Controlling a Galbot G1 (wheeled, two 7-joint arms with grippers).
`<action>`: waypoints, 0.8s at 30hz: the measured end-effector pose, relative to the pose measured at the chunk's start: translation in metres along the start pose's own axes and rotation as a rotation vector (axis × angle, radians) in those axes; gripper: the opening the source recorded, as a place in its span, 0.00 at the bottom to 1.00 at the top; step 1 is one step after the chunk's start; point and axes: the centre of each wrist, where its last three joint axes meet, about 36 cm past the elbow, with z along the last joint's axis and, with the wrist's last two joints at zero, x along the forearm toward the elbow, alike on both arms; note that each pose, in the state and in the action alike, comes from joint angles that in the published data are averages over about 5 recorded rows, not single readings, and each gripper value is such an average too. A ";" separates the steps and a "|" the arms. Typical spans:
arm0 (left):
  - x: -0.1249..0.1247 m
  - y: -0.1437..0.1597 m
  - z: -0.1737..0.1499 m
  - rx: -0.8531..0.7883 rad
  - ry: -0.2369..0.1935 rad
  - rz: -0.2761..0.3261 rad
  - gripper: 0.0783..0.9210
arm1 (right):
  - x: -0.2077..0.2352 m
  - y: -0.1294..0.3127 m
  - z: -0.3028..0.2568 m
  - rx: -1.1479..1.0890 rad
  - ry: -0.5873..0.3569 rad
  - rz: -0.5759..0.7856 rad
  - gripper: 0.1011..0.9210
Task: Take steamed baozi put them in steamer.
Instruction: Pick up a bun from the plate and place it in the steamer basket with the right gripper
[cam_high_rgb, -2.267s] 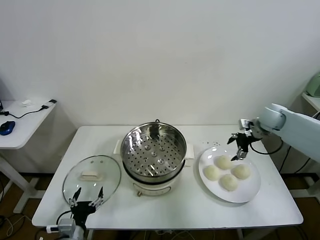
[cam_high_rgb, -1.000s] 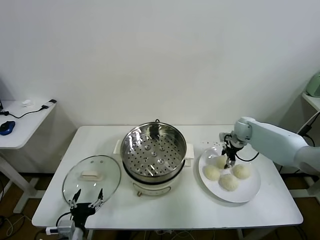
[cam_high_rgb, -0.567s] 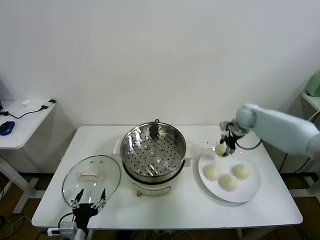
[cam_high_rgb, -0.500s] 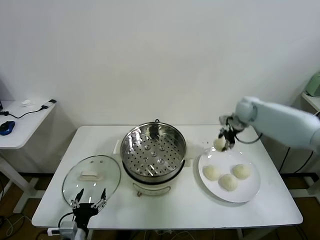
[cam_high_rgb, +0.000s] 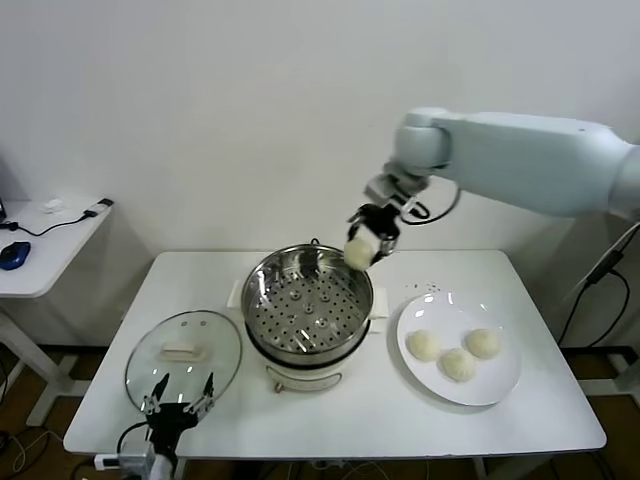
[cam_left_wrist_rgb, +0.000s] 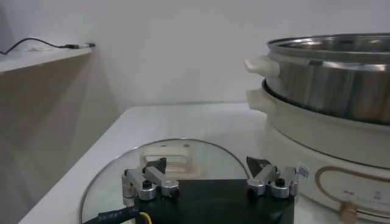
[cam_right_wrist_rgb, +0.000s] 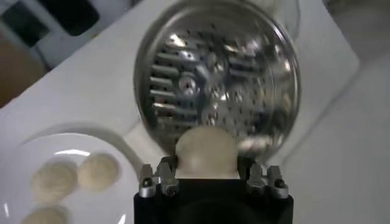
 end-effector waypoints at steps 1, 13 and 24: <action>0.000 0.000 0.000 -0.001 0.000 0.000 0.88 | -0.006 -0.006 -0.001 0.043 0.002 -0.008 0.66; 0.002 -0.003 0.002 -0.006 0.001 0.008 0.88 | -0.081 -0.055 0.011 0.310 0.012 -0.069 0.66; -0.001 -0.001 0.003 -0.002 -0.004 0.005 0.88 | -0.129 -0.070 0.022 0.346 0.008 -0.064 0.66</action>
